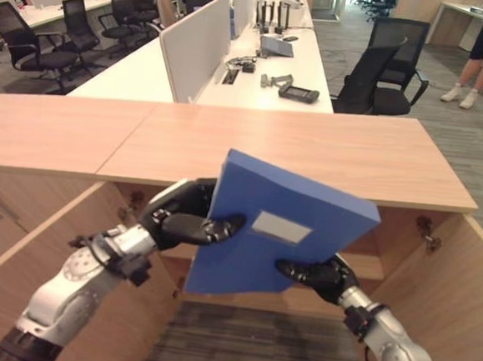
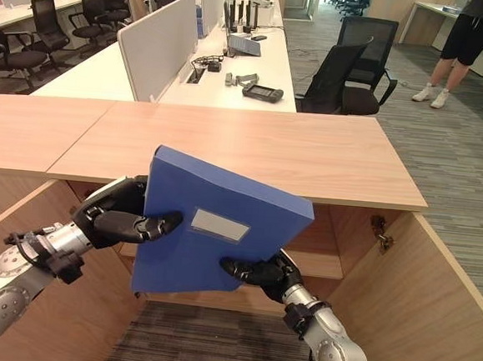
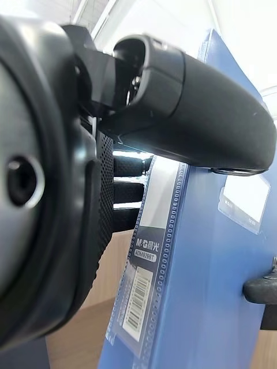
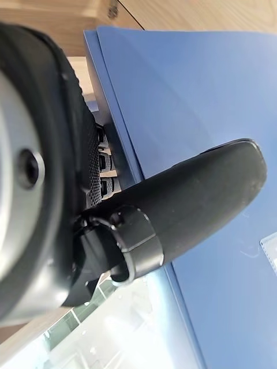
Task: Put the empty folder in the office cabinet
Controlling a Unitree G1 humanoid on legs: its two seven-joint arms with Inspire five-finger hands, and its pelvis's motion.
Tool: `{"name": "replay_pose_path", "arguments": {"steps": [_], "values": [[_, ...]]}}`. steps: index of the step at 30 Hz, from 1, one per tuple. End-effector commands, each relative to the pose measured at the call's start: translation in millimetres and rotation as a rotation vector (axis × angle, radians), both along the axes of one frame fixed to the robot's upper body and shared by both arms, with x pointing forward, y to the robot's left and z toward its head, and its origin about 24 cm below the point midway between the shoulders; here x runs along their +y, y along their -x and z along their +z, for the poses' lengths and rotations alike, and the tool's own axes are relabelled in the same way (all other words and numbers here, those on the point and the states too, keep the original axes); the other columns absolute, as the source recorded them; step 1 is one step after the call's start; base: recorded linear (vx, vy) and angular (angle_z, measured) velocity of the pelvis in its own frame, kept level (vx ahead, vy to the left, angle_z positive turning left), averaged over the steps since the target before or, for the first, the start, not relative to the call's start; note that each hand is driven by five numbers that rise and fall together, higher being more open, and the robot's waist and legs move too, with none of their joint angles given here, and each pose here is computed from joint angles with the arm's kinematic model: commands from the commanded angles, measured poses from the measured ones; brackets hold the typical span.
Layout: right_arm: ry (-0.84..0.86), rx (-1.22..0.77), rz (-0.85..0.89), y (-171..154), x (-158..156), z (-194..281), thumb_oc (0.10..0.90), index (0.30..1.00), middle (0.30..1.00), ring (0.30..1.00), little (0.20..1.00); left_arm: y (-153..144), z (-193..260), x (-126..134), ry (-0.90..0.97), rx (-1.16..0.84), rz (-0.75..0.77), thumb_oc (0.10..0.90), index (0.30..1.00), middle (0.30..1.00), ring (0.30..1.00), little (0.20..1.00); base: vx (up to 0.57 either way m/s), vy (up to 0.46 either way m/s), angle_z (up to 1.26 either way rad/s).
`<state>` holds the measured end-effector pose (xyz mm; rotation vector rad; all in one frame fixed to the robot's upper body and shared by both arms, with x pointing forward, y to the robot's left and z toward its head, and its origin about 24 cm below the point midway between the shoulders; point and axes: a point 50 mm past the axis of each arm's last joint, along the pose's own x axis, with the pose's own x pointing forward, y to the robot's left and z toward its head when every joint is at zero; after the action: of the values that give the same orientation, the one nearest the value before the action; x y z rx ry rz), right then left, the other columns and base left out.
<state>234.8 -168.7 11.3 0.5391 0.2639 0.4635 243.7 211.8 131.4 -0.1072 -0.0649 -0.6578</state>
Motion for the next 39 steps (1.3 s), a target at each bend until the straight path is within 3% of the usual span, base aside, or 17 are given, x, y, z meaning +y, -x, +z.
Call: {"name": "replay_pose_path", "arguments": {"steps": [1,14,25,26,27,34,39], "values": [[-0.401,-0.527,0.121,-27.4,45.7,114.6,0.4,0.3,0.3,0.3,0.3,-6.9,32.7,-26.4,0.166,-0.169,-0.151,0.4,0.3,0.3,0.3,0.3,0.0,0.0,0.0],[-0.483,-0.561,0.164,-23.7,58.0,125.4,0.4,0.3,0.3,0.3,0.3,-10.1,28.0,-26.7,0.276,-0.194,-0.075,0.4,0.3,0.3,0.3,0.3,0.0,0.0,0.0],[-0.411,-0.499,0.217,-21.0,61.8,110.9,0.4,0.3,0.3,0.3,0.3,-9.9,23.3,-22.8,0.277,-0.205,-0.028,0.4,0.3,0.3,0.3,0.3,0.0,0.0,0.0],[-0.39,-0.492,0.225,-20.7,61.2,108.8,0.4,0.3,0.3,0.3,0.3,-9.8,22.9,-21.6,0.264,-0.21,-0.016,0.54,0.509,0.509,0.509,0.509,0.0,0.0,0.0],[-0.39,-0.492,0.225,-20.6,61.2,108.7,0.4,0.3,0.3,0.3,0.3,-9.8,22.8,-21.6,0.264,-0.21,-0.016,0.8,0.9,0.9,0.9,0.9,0.0,0.0,0.0],[-0.026,-0.308,0.254,-15.4,32.0,55.1,0.4,0.3,0.3,0.3,0.3,-6.0,3.9,11.2,0.029,-0.228,0.18,0.8,0.9,0.9,0.9,0.9,0.0,0.0,0.0],[0.111,-0.181,0.204,-6.1,6.7,22.7,0.4,0.3,0.3,0.3,0.3,2.2,-20.9,31.4,-0.053,-0.156,0.284,0.8,0.9,0.9,0.9,0.9,0.0,0.0,0.0]]}}
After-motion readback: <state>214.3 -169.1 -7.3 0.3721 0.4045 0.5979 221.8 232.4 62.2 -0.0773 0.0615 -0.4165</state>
